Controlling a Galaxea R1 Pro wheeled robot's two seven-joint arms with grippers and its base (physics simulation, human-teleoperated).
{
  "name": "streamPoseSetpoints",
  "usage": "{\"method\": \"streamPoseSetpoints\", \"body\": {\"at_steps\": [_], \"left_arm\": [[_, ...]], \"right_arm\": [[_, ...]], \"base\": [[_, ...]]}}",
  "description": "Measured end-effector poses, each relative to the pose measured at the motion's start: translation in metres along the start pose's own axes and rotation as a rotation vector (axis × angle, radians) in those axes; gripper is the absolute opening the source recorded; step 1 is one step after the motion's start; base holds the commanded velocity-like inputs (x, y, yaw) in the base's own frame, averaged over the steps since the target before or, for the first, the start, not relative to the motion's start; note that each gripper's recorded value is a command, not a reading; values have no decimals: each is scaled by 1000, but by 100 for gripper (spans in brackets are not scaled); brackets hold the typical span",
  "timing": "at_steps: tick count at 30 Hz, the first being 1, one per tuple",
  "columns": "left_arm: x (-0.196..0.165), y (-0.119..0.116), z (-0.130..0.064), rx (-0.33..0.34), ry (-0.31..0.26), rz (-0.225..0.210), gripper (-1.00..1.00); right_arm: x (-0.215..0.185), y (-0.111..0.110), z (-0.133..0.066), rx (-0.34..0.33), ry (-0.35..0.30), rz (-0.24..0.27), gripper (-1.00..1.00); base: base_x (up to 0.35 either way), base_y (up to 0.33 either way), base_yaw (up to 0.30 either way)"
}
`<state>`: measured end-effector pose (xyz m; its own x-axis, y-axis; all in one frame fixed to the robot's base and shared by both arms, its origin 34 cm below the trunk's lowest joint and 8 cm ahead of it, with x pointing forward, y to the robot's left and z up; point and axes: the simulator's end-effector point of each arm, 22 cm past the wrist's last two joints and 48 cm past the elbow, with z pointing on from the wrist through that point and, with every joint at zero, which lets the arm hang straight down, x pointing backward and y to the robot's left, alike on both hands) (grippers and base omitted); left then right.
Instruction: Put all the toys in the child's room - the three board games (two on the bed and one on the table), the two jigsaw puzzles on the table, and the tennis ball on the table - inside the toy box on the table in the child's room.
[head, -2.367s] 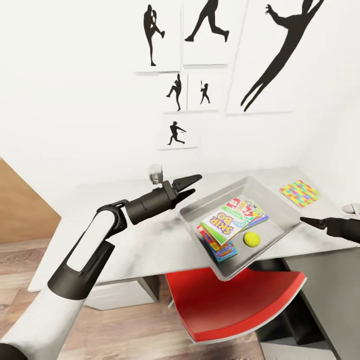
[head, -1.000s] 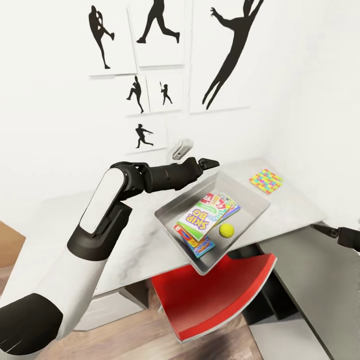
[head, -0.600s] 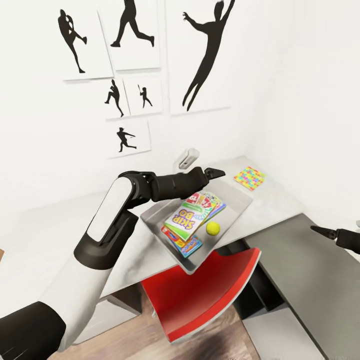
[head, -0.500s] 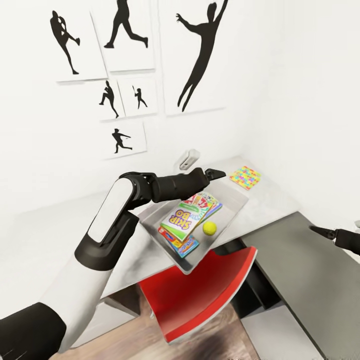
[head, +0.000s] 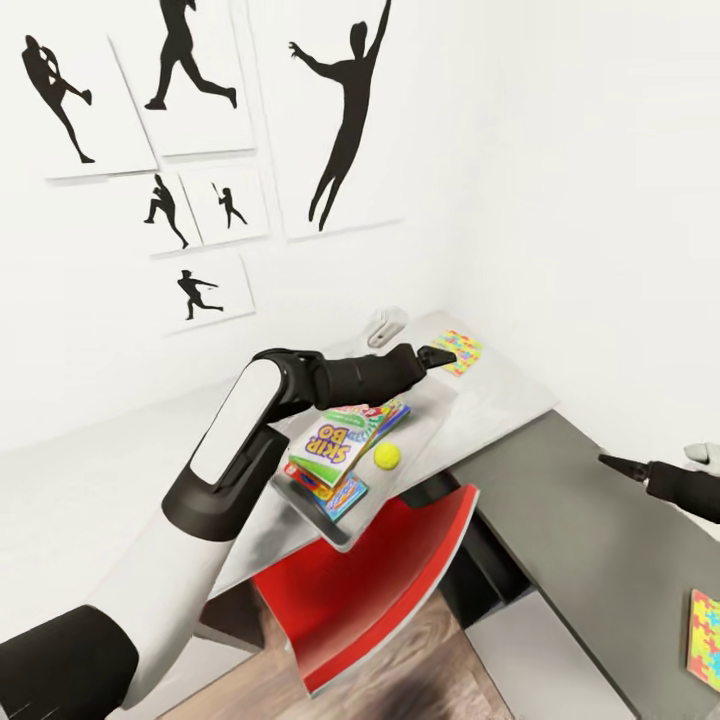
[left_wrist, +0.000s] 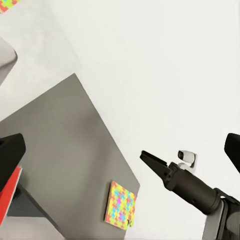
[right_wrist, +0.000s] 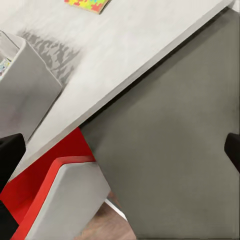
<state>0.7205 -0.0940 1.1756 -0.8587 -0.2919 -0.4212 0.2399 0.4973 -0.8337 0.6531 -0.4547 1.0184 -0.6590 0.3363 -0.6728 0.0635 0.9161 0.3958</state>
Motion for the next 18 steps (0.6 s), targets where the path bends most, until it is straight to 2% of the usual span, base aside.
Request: {"method": "streamPoseSetpoints", "body": {"at_steps": [6, 11, 18], "left_arm": [[4, 6, 7, -34, 17, 8, 100], [4, 8, 15, -67, 28, 36, 100], [13, 26, 31, -126, 67, 12, 100]], "right_arm": [[7, 11, 6, -23, 4, 17, 100], [15, 21, 13, -40, 14, 32, 100], [25, 26, 19, -52, 35, 53, 100]], "base": [[0, 0, -217], [0, 0, -214], [0, 0, -211]]}}
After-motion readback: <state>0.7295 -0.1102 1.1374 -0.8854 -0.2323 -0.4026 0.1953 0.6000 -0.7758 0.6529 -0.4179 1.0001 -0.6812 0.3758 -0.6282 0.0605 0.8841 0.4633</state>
